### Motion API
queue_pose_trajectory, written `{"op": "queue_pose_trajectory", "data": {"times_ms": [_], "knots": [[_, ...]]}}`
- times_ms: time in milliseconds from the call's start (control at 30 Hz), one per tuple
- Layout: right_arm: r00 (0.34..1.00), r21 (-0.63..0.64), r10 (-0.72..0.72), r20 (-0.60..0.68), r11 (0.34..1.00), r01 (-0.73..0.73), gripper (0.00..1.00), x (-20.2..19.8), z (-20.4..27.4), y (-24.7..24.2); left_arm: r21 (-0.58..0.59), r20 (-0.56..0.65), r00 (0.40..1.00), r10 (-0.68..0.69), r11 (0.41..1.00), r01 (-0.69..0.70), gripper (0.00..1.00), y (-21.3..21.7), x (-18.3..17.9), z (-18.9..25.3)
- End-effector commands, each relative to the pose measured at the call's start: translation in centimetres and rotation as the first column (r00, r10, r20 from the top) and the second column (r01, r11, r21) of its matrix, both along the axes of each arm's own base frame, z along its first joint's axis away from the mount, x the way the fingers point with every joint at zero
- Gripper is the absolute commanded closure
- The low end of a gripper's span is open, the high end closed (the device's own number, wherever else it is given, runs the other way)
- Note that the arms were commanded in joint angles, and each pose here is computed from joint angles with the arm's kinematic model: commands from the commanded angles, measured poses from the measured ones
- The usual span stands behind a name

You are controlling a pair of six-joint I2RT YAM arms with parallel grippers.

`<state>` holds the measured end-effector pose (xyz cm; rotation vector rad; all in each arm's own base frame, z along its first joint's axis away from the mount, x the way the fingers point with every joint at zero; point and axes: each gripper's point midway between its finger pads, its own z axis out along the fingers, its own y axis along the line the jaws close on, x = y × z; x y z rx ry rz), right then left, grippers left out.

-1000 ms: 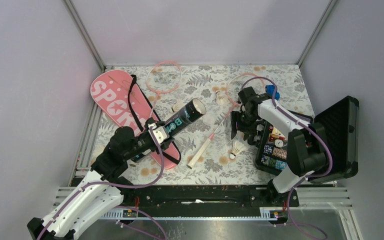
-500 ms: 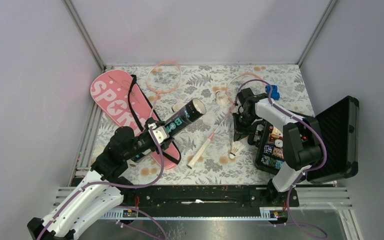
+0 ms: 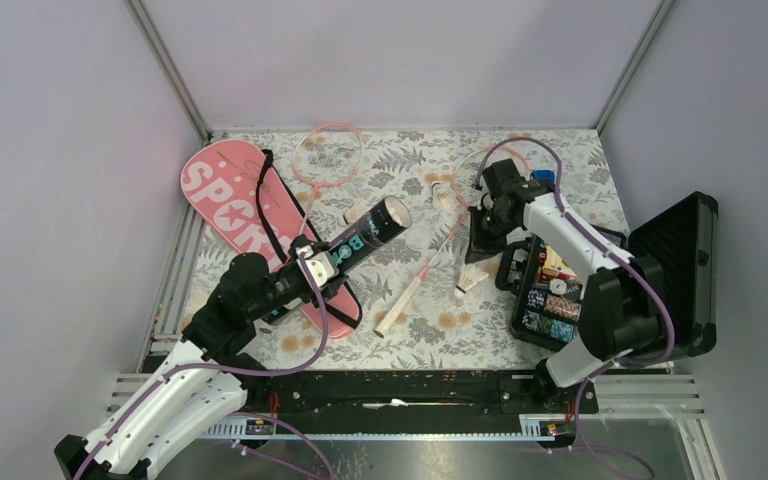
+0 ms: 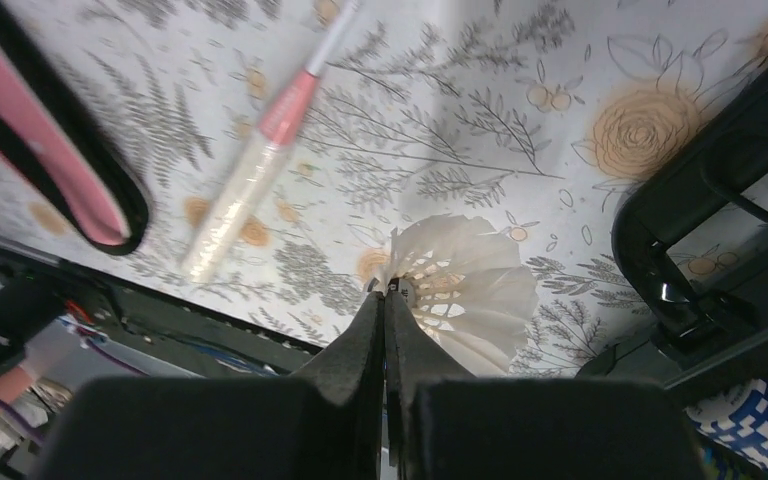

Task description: Pack up the badminton gear

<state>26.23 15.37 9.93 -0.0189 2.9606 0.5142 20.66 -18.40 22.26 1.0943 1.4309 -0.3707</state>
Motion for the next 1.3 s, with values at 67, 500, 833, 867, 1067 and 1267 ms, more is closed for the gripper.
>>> {"op": "queue_pose_trajectory", "data": {"times_ms": [67, 500, 833, 867, 1067, 1267], "knots": [[0.975, 0.142, -0.080, 0.205, 0.989, 0.051, 1.00, 2.3, 8.3, 1.5, -0.055, 0.076, 0.997, 0.016, 0.998, -0.012, 0.76, -0.2, 0.7, 2.3], [0.674, 0.508, -0.337, 0.657, 0.859, -0.065, 1.00, 2.1, 25.8, 2.6, -0.038, 0.022, 1.000, 0.002, 0.999, -0.001, 0.76, -0.6, 0.8, 1.6], [0.461, 0.576, -0.407, 0.789, 0.751, -0.322, 1.00, -0.5, 32.6, 3.5, -0.039, -0.001, 1.000, -0.025, 0.999, 0.025, 0.76, -1.1, 0.6, 1.4], [0.464, 0.581, -0.410, 0.785, 0.746, -0.324, 1.00, -0.6, 32.4, 3.5, -0.040, -0.003, 1.000, -0.027, 0.999, 0.027, 0.76, -1.2, 0.5, 1.5], [0.471, 0.592, -0.404, 0.784, 0.715, -0.372, 1.00, -0.4, 32.4, 4.8, -0.041, -0.013, 0.999, -0.041, 0.998, 0.040, 0.76, -1.4, 0.4, 1.4], [0.503, 0.587, -0.366, 0.783, 0.703, -0.402, 1.00, -0.6, 31.1, 6.7, -0.038, -0.012, 0.999, -0.035, 0.999, 0.035, 0.76, -1.3, 0.5, 1.3]]}}
